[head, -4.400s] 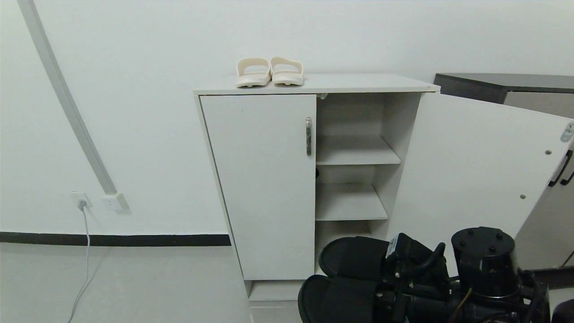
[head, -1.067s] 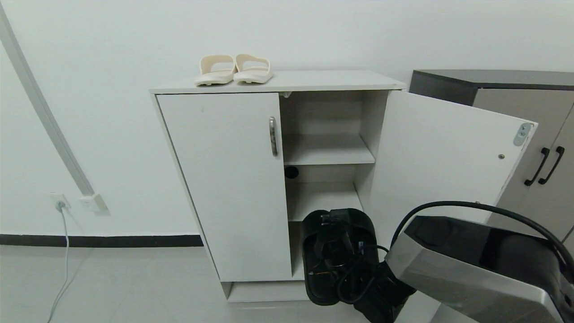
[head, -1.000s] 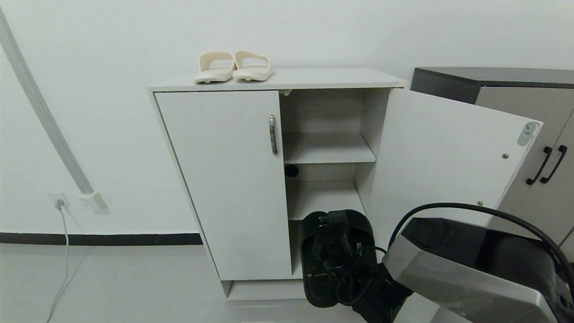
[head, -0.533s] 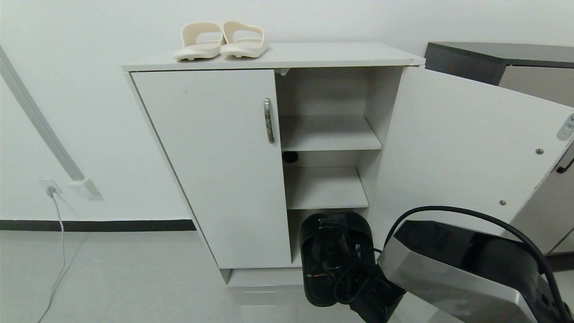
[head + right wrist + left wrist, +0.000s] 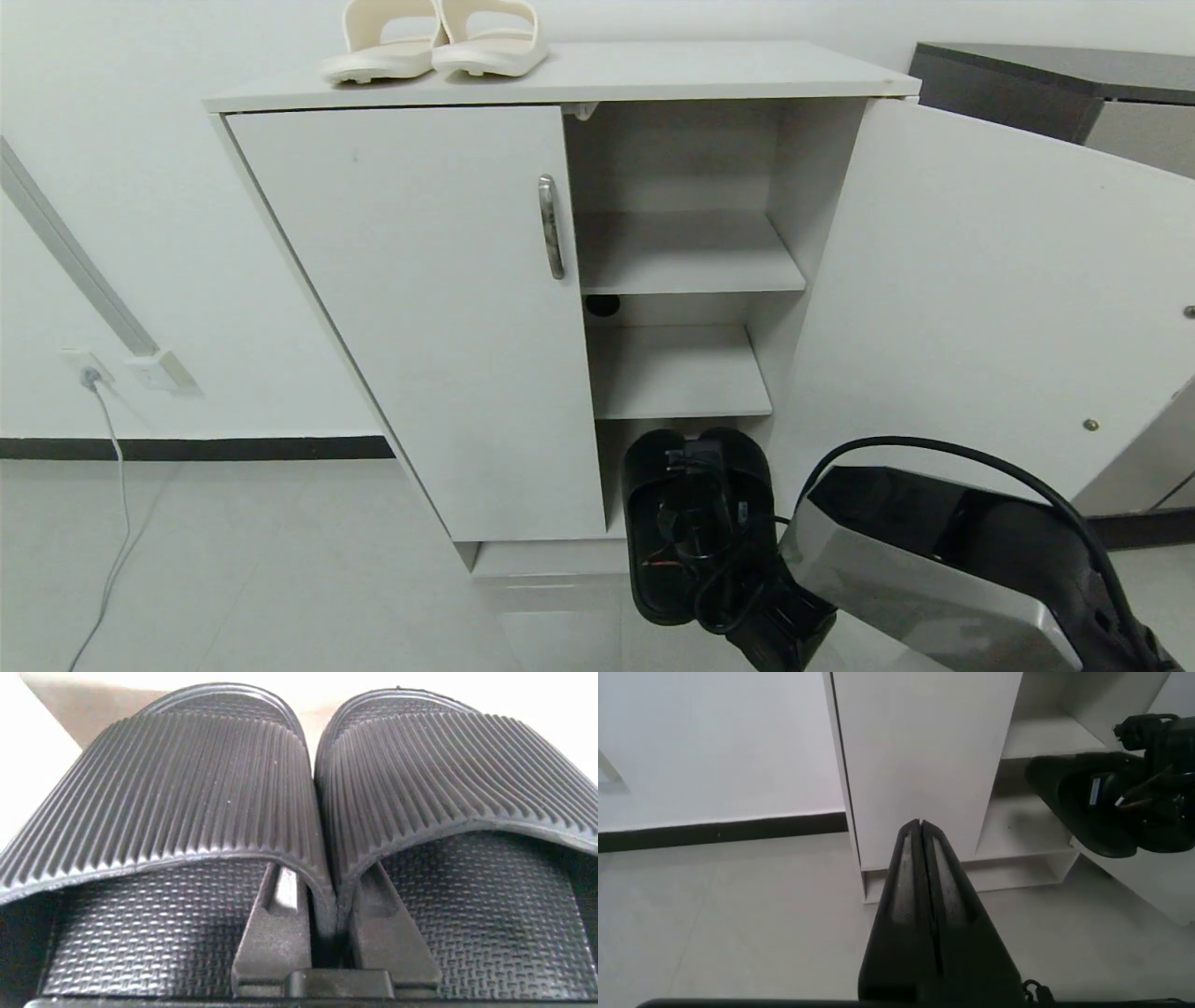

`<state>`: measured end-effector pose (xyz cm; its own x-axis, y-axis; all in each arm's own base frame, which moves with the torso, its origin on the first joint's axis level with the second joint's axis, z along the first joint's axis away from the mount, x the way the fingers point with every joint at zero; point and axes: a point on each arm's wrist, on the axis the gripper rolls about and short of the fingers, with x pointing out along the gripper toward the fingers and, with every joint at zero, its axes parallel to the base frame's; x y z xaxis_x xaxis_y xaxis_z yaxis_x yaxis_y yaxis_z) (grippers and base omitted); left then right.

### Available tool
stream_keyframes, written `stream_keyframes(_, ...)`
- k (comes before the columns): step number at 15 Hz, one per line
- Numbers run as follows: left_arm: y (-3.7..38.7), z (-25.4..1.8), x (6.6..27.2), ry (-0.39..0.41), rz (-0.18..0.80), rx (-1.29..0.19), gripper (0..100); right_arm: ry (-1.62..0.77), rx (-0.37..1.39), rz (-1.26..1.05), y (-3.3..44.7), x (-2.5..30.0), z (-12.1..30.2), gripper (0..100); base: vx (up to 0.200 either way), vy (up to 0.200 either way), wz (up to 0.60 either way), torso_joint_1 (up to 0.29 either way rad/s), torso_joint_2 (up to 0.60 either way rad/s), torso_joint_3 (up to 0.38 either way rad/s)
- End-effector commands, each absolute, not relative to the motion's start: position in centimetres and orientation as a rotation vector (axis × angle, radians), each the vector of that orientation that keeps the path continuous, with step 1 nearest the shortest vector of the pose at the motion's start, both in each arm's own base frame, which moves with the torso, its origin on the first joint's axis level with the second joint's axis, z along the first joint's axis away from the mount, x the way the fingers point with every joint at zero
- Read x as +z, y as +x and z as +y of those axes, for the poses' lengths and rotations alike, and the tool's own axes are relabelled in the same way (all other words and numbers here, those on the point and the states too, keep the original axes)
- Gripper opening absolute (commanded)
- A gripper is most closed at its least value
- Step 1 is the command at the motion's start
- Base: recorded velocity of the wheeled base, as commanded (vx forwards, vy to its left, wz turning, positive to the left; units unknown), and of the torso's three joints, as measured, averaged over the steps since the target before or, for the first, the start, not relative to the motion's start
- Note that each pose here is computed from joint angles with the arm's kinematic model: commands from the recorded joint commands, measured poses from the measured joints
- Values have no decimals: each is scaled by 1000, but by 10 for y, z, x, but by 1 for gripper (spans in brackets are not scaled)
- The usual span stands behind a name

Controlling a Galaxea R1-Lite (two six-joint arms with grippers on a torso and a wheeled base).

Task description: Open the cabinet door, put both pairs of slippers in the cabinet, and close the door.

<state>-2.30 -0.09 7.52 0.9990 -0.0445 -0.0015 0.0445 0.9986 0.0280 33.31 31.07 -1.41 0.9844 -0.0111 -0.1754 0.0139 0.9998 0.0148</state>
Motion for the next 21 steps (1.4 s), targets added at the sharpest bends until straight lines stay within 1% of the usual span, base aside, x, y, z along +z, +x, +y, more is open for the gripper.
stream_keyframes(1,-23,-1,75,28,2,-45,0,-1,8,144,332,-14,310,0,0,0,0,0,0,0)
stream_keyframes(3,-23,-1,75,28,2,-45,0,-10,18,107,334,-10,307,0,0,0,0,0,0,0)
stream_keyframes(9,-23,-1,75,28,2,-45,0,-14,16,101,334,-9,307,0,0,0,0,0,0,0)
stream_keyframes(20,-23,-1,75,28,2,-45,0,-19,18,98,332,-9,309,0,200,0,0,0,1,2)
stream_keyframes(21,-23,-1,75,28,2,-45,0,-24,25,86,329,-9,310,0,0,0,0,0,0,0)
